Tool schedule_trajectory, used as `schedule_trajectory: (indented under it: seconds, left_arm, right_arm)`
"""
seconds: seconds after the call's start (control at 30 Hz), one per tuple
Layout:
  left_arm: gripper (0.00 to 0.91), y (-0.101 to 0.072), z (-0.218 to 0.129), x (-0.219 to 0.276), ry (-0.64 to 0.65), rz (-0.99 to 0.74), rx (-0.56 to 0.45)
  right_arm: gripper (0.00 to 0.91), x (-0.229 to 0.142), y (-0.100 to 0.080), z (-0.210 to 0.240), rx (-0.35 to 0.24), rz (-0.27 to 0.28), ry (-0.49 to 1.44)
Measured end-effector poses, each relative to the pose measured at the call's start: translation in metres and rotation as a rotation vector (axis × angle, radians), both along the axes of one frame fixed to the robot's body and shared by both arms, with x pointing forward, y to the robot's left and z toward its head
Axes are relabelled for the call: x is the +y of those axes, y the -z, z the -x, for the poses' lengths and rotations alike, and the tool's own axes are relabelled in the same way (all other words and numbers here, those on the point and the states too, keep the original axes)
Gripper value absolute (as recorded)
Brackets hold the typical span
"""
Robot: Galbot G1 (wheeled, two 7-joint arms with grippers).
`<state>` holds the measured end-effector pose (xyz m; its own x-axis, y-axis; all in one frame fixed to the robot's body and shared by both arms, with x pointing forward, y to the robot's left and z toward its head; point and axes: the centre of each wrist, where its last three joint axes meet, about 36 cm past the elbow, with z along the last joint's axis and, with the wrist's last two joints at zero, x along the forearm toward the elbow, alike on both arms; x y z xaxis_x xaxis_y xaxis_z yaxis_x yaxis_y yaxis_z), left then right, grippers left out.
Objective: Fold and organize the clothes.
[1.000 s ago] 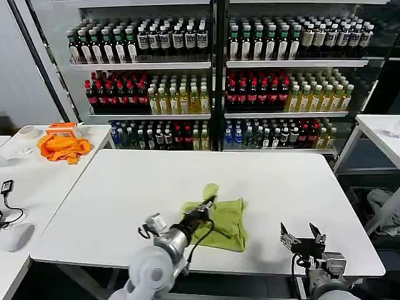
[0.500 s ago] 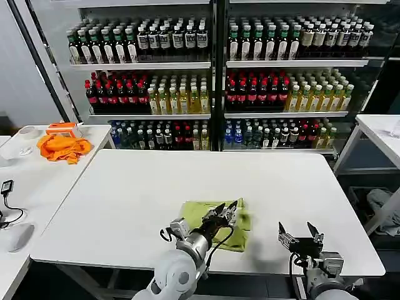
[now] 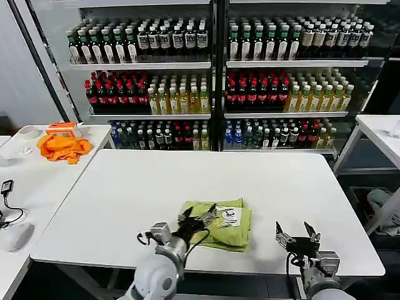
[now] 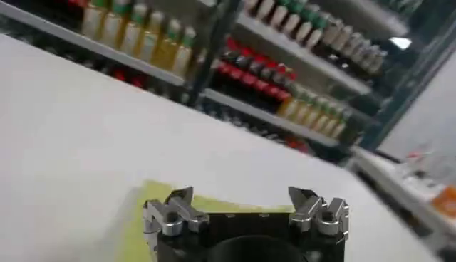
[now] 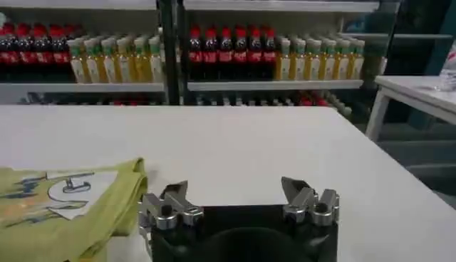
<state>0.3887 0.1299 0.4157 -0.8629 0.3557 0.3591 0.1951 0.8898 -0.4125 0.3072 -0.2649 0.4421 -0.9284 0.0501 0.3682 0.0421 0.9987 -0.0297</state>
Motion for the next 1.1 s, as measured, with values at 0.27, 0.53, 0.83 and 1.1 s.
schedule_trajectory:
  seconds: [0.27,0.53,0.83,1.1]
  left_arm:
    - [0.907,0.014,0.002,0.022,-0.028,-0.085,0.051]
    - [0.907,0.018,-0.004,0.024,-0.016,-0.077,0.096]
    - [0.605,0.024,-0.013,0.029,-0.015,0.001,0.149]
    - [0.091,0.03,-0.018,0.034,-0.017,0.112,0.193]
  right_arm:
    - [0.907,0.0,-0.001,0.004,0.004,0.008,0.002]
    - [0.907,-0.003,-0.004,0.01,0.004,0.014,0.008]
    - [0.907,-0.005,-0.006,0.016,0.009,0.018,0.014]
    - [0.907,-0.004,-0.008,0.022,0.008,0.017,0.017]
